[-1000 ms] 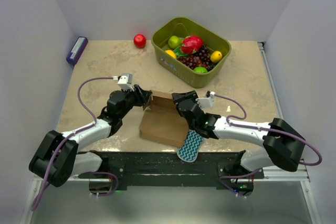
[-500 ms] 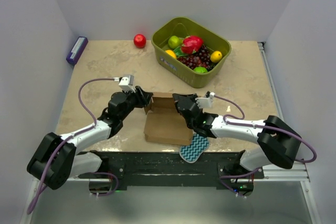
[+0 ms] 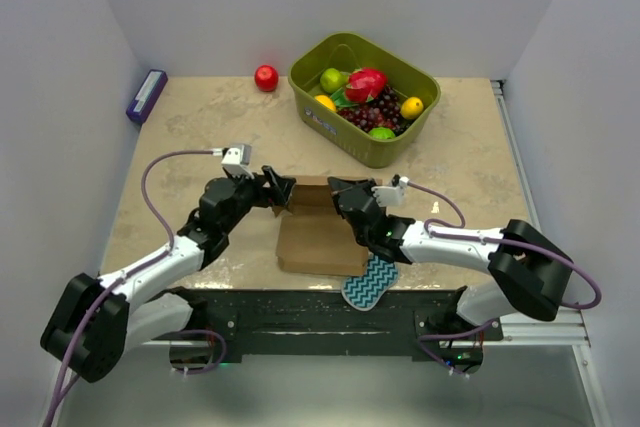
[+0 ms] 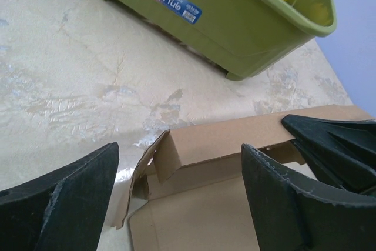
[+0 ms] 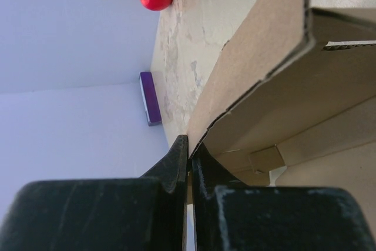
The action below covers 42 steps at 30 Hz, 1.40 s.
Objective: Fold the paper box
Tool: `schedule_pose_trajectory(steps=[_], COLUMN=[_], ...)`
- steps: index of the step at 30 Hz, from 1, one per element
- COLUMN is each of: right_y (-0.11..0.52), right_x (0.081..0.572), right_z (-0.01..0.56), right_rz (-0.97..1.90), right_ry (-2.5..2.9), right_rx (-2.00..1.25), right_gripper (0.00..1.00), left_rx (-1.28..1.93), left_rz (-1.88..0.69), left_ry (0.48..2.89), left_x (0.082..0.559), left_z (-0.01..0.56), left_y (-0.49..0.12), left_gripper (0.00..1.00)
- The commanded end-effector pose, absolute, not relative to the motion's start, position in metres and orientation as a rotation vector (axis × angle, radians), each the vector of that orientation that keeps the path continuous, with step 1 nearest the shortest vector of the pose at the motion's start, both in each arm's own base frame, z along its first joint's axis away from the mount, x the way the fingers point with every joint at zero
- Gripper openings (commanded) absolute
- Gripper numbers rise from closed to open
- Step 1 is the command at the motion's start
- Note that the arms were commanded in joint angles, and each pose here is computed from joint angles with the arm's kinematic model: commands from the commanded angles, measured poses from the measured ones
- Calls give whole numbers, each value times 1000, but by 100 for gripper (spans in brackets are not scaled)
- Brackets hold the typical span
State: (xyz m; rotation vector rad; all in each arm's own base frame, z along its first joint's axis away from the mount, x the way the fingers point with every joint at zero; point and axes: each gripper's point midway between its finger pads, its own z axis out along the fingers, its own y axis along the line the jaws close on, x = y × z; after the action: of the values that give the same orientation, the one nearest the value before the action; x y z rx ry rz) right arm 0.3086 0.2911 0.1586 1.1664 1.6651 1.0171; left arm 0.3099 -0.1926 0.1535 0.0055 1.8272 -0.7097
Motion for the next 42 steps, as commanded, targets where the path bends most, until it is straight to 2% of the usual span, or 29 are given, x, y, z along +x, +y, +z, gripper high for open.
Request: schedule_pose_trajectory(steps=[1,8,14,21,27,32,42], right_y=[274,267,264,262,268,268,268], right_x=[307,303,303,301,301,302,302], right_z=[144,137,142,142,137,136,135], right_rz=[902,885,888,903,909,904,896], right_ry=[1669,1682,1671,1667,1687,1691,1699], right_rx=[1128,1096,1075,1080,1081,1079,1079], right_gripper=[0,0,0,0,0,0,0], left_rx=[-4,-244,-288,-120,33,123,194], left_rz=[-665,-479,-383,-454,-594,-635,-660], left_ry=[1731,1753,1883,2051,2001,2002,1958], left_x=[308,315,320,326,319,311,300], left_z=[188,172,123,82,92,92,99], left_y=[-179,-113,-96,-127,-156,-172,-186], left_gripper=[92,94,93,87,83,75,71])
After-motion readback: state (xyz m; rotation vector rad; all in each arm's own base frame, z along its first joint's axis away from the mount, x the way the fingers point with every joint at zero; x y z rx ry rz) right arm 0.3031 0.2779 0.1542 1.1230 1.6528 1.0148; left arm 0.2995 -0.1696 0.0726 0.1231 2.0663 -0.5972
